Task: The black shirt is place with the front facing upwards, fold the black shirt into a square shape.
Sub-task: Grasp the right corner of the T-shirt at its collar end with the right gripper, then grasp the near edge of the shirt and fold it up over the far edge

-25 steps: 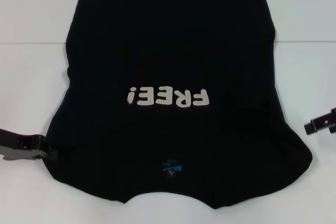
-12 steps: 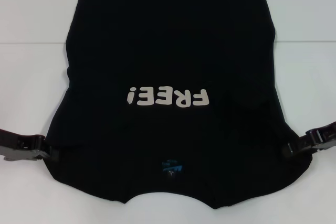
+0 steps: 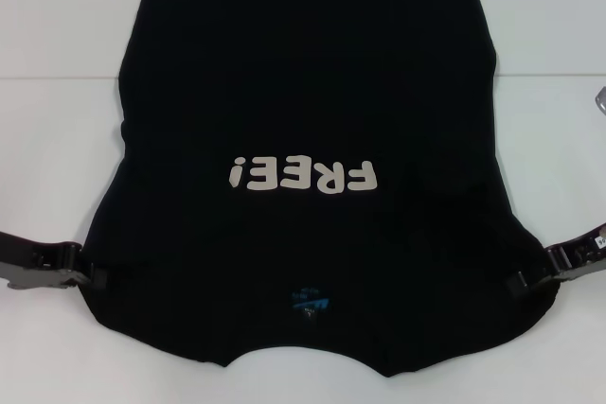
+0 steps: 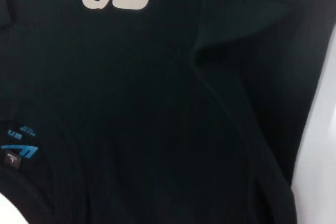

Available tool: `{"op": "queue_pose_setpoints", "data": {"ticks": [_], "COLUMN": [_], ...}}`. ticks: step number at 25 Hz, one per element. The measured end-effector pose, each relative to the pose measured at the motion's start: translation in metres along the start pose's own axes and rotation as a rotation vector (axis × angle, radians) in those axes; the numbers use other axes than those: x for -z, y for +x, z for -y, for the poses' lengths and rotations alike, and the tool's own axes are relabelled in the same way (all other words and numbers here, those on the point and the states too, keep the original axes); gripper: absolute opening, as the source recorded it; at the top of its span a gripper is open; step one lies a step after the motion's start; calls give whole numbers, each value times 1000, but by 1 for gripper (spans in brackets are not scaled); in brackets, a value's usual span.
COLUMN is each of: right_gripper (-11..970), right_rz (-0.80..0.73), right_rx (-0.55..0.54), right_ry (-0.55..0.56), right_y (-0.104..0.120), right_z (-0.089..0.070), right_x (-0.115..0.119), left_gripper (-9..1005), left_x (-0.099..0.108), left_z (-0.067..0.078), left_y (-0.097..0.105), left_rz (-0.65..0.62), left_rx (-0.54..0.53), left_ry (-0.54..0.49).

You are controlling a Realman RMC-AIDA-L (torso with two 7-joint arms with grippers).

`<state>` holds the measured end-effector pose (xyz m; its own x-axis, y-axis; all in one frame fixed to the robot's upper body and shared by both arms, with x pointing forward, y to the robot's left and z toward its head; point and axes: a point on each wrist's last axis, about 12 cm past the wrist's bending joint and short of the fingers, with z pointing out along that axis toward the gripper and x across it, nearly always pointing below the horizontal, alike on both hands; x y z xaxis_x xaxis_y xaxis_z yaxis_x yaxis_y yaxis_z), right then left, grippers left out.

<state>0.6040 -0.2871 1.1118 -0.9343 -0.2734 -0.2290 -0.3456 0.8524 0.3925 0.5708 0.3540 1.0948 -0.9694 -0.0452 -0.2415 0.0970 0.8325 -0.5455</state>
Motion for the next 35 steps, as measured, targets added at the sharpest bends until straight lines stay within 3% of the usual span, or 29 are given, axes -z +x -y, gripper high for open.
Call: {"op": "queue_pose_setpoints", "data": {"ticks": [12, 17, 23, 31, 35], "right_gripper": [254, 36, 21, 22, 22], "right_rz": [0, 19, -49, -335, -292], "right_rx": [17, 51, 122, 248, 225], "right_ry": [0, -25, -57, -246, -226], "right_y": [-3, -7, 0, 50, 47], "right_z": [-3, -6, -3, -2, -1], "right_x": [-1, 3, 17, 34, 30], "left_gripper": [42, 44, 47, 51, 53], "left_x": [0, 0, 5, 22, 18], "left_z": [1, 3, 10, 28, 35], "left_y": [1, 0, 9, 47, 41], "left_rz": [0, -9, -102, -453, -445], "left_rx": [-6, -11, -60, -119, -152], "left_ry": [16, 22, 105, 338, 348]}}
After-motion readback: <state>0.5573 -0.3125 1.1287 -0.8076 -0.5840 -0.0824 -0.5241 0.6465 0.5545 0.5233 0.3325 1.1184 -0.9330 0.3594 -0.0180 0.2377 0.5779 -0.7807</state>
